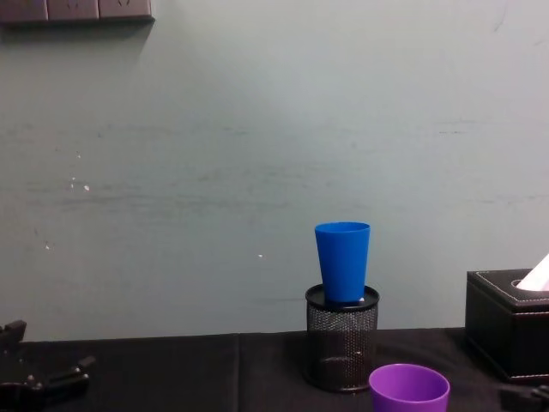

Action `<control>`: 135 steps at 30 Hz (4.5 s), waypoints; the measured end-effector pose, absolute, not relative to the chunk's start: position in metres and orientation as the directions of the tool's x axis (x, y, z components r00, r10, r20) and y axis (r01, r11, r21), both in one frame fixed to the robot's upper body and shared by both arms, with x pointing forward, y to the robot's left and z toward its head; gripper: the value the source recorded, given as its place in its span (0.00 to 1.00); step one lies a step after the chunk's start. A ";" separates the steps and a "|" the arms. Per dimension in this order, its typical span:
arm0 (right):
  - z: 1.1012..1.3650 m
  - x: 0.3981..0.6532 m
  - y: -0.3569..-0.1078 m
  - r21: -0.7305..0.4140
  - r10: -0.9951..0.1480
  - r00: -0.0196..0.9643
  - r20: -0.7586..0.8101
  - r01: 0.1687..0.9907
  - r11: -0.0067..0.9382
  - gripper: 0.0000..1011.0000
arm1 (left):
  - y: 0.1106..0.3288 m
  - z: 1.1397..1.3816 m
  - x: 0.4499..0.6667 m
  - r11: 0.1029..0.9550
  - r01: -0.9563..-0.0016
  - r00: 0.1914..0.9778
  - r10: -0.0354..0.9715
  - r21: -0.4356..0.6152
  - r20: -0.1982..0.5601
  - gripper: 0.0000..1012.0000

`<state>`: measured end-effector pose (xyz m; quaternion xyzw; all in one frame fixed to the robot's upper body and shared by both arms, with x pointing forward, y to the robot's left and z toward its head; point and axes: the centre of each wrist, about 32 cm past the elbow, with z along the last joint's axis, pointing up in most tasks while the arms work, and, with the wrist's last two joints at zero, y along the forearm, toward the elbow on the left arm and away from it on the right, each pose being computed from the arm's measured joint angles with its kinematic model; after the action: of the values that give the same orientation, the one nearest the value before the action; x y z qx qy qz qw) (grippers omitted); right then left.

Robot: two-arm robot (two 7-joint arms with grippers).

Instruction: Pick up one cup with a gripper and tap it against the other cup.

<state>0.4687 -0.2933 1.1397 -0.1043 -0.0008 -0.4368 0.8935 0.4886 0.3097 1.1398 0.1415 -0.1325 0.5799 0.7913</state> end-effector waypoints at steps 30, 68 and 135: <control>1.116 0.498 -0.248 -0.129 -0.784 0.619 0.044 0.781 0.610 0.88 | 0.310 1.140 0.489 0.287 -0.955 0.292 0.880 0.070 0.374 0.99; 1.193 0.511 -0.246 -0.100 -0.781 0.620 0.076 0.784 0.613 0.72 | 0.310 1.140 0.489 0.287 -0.955 0.292 0.880 0.070 0.374 0.99; 1.192 0.511 -0.245 -0.098 -0.781 0.620 0.079 0.784 0.612 0.72 | 0.310 1.140 0.489 0.287 -0.955 0.292 0.880 0.070 0.374 0.99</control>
<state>0.5111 -0.2454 1.1918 -0.0617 -0.0143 -0.4359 0.8978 0.4886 0.3096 1.1398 0.1415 -0.1325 0.5799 0.7913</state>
